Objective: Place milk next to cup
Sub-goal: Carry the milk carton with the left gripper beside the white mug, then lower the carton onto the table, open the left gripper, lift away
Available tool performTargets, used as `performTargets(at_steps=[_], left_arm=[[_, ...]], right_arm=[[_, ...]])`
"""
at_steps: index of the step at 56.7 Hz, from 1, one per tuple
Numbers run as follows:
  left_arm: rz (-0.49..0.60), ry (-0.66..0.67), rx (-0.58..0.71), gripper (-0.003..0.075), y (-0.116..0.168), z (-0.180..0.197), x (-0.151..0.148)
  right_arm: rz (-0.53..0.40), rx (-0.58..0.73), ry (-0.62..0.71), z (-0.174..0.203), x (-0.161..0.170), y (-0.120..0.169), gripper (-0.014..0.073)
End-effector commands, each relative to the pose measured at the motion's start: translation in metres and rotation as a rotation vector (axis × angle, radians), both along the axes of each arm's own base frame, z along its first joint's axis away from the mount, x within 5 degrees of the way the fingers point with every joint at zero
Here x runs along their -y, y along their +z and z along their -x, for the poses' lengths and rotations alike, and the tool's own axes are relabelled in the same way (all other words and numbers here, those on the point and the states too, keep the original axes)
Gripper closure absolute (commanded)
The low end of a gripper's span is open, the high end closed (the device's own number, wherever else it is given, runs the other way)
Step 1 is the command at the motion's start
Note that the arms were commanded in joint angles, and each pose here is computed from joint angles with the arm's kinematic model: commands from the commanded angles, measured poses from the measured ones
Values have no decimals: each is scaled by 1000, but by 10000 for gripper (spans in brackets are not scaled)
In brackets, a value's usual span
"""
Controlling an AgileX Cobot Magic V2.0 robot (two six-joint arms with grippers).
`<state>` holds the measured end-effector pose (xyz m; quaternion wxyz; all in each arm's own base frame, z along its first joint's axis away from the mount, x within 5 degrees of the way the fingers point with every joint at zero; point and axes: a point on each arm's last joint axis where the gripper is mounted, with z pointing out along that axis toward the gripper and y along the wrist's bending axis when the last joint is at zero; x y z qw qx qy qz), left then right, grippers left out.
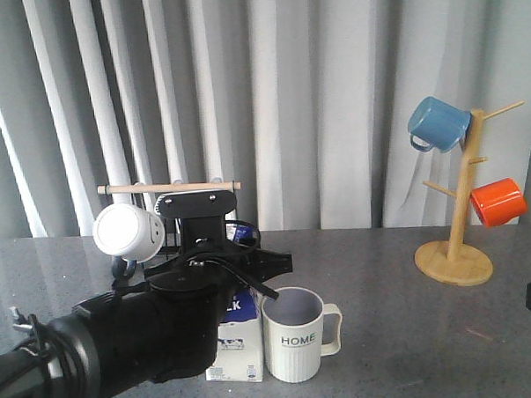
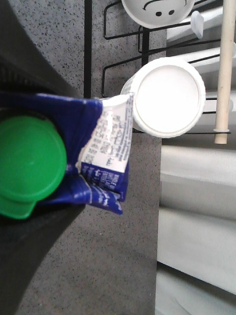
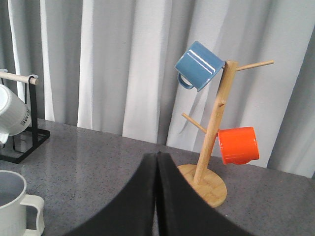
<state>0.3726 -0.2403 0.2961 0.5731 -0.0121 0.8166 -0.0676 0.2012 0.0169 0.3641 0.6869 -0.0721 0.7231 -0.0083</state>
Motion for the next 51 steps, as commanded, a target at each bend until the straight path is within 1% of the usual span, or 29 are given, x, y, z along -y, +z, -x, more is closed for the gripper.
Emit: performTargets(at_steps=[1, 22, 28, 32, 35, 38, 39, 40, 51], left_arm=[[50, -20, 63, 637, 28, 4, -2], [68, -8, 48, 626, 27, 4, -3], [64, -7, 48, 593, 27, 4, -3], [63, -7, 48, 540, 27, 4, -3], [64, -7, 49, 489, 27, 5, -3], [64, -5, 50, 419, 28, 5, -3], [64, -5, 50, 409, 28, 5, -3], [64, -4, 50, 372, 28, 5, -3], [32, 6, 60, 87, 32, 6, -7]], right_arm=[[0, 105, 9, 1, 0, 17, 603], [0, 105, 9, 1, 0, 17, 603], [0, 105, 9, 1, 0, 17, 603], [0, 105, 9, 1, 0, 17, 603], [0, 105, 9, 1, 0, 17, 603], [0, 105, 9, 1, 0, 17, 603], [0, 105, 9, 1, 0, 17, 603], [0, 105, 9, 1, 0, 17, 603], [0, 105, 9, 1, 0, 17, 603]])
